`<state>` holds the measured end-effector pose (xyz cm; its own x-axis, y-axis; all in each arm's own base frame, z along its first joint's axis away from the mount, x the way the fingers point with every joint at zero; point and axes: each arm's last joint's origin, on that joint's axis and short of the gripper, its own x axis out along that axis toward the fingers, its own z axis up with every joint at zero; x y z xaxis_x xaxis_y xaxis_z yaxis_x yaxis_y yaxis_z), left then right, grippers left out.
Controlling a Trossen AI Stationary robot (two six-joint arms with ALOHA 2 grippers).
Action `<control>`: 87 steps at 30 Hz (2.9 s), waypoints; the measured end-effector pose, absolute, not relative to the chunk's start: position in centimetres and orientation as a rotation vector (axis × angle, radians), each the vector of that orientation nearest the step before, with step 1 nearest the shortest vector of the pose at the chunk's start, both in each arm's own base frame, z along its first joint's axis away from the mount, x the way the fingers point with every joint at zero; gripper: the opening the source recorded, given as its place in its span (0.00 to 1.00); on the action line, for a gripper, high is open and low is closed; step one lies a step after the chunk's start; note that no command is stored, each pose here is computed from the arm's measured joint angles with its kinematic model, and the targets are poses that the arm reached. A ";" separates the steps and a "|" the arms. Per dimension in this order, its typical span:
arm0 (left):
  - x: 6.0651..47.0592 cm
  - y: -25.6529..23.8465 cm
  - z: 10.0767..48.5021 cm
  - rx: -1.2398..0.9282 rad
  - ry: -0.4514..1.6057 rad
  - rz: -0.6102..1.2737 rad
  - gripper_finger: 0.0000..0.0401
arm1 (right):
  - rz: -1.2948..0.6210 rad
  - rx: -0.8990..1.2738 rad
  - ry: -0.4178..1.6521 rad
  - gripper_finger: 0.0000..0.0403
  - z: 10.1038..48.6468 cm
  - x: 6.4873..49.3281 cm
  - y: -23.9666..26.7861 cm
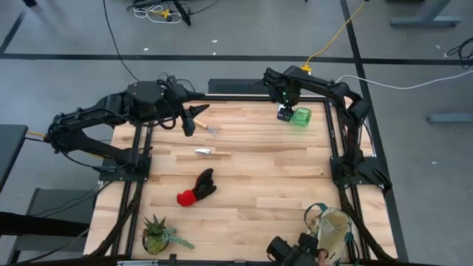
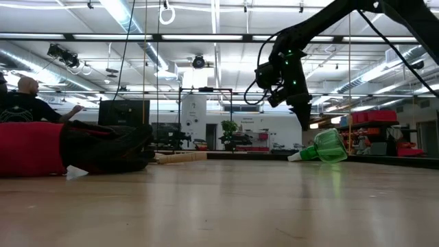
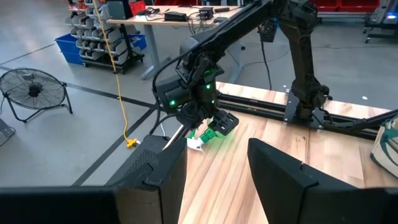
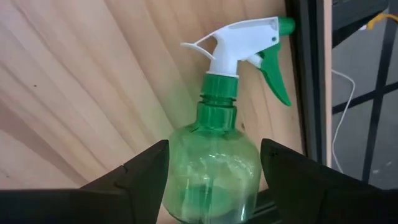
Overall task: Pick & Place Garden tools in Gardening bag
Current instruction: Put the green spray bottle into the gardening bag
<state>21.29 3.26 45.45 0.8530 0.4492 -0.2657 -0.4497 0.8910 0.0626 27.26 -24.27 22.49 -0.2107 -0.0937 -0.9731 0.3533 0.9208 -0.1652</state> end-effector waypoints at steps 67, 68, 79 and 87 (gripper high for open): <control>21.3 3.2 45.4 -0.001 0.283 0.474 0.44 | -0.498 0.130 2.029 0.66 18.2 30.3 -23.2; 21.3 3.2 45.4 -0.001 0.283 0.474 0.44 | -0.485 0.125 2.038 0.66 18.0 30.3 -23.2; 21.3 3.2 45.4 -0.001 0.282 0.475 0.44 | -0.477 0.084 2.085 0.64 15.8 29.3 -23.0; 21.3 3.2 45.4 -0.001 0.282 0.475 0.44 | -0.497 0.038 2.044 0.64 15.3 29.5 -23.4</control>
